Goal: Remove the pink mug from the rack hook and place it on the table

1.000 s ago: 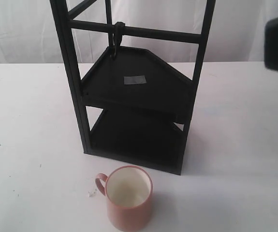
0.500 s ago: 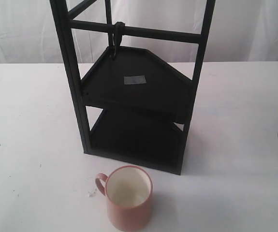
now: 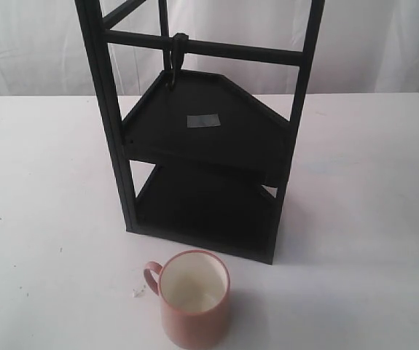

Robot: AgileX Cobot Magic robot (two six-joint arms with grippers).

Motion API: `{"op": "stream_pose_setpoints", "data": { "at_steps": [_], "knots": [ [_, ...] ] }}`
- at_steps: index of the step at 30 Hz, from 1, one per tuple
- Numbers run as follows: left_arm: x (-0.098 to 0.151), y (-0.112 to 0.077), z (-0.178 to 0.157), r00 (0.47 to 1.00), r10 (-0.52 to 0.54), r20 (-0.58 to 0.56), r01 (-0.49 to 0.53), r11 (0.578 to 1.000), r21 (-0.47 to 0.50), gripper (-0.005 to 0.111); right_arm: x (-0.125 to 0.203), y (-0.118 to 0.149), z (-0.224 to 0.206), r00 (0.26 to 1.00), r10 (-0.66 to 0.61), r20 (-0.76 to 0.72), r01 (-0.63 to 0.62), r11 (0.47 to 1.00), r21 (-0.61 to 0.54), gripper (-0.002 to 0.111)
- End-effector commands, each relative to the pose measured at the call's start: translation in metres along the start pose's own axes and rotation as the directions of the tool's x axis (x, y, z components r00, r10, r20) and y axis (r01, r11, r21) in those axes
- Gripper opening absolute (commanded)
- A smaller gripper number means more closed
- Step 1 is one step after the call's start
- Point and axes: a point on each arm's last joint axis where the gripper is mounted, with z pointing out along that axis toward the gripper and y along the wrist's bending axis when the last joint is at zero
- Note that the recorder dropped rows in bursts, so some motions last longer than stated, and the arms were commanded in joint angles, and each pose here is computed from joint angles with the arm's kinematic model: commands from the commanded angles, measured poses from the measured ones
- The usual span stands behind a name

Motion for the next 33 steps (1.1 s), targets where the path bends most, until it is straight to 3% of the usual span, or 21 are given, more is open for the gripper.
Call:
{"op": "stream_pose_setpoints", "data": {
  "at_steps": [1,10,16,21,33],
  "knots": [
    [0.000,0.000,0.000,1.000,-0.004,0.014,0.004,1.000,-0.003,0.000,0.002,-0.005,0.003,0.996,-0.005,0.089,0.001,0.999,0.052,0.000],
    [0.000,0.000,0.000,1.000,-0.004,0.014,0.004,1.000,-0.003,0.000,0.004,-0.006,0.004,0.996,-0.041,0.080,0.036,0.997,0.065,0.000],
    [0.000,0.000,0.000,1.000,-0.004,0.014,0.004,1.000,-0.003,0.000,0.008,-0.015,0.005,0.995,-0.073,0.065,0.062,0.986,0.152,0.000],
    [0.000,0.000,0.000,1.000,-0.004,0.014,0.004,1.000,-0.003,0.000,0.025,-0.017,0.011,0.996,-0.074,0.045,0.066,0.986,0.155,0.000],
    [0.000,0.000,0.000,1.000,-0.004,0.014,0.004,1.000,-0.003,0.000,0.026,-0.017,0.011,0.995,-0.091,0.031,0.085,0.985,0.152,0.000]
  ]
}}
